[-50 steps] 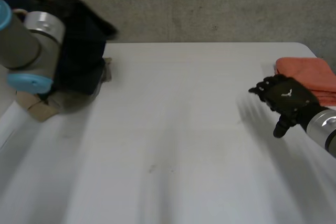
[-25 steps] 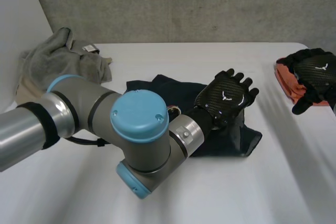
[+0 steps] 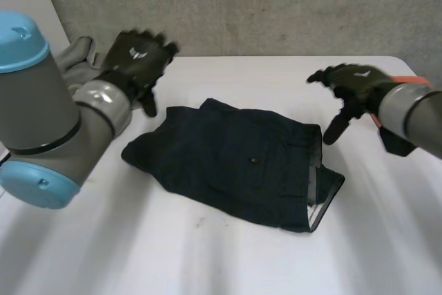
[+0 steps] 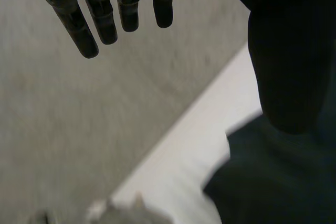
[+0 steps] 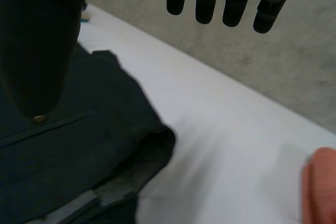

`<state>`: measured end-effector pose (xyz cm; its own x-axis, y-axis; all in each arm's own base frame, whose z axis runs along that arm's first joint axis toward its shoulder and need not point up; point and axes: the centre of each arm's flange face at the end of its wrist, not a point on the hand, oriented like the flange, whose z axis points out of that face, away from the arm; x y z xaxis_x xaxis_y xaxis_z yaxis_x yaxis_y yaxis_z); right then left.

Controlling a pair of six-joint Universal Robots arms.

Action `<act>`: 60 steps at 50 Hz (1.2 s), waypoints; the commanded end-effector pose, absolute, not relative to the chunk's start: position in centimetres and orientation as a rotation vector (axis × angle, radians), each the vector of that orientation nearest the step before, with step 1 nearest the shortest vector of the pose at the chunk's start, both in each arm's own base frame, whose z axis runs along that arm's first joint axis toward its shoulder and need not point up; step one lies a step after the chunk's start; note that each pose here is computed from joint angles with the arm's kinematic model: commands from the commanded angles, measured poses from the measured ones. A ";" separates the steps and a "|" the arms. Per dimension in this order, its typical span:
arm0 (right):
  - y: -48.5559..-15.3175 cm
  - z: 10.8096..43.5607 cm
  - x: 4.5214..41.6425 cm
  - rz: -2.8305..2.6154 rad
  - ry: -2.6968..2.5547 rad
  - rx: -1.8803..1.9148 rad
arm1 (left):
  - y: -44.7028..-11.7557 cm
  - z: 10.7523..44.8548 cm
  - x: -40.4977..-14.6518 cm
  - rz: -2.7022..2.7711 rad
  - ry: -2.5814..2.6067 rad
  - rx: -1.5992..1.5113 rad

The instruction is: Fold the laundry.

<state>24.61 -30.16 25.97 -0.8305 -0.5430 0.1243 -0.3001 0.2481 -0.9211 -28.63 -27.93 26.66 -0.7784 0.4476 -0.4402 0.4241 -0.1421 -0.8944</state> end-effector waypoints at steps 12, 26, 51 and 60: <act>-37.2 16.2 29.7 -1.670 2.379 -0.631 | -32.5 20.2 -27.2 1.891 -2.120 -1.096; -37.4 14.8 30.9 -1.542 2.354 -0.645 | -34.5 23.1 -27.7 2.027 -1.987 -0.928; -24.4 27.1 30.1 -1.647 2.034 -1.021 | -37.0 16.5 -31.7 1.852 -1.903 -1.060; -31.4 22.0 30.7 -1.587 2.221 -0.899 | -36.7 18.1 -31.6 1.893 -1.899 -1.043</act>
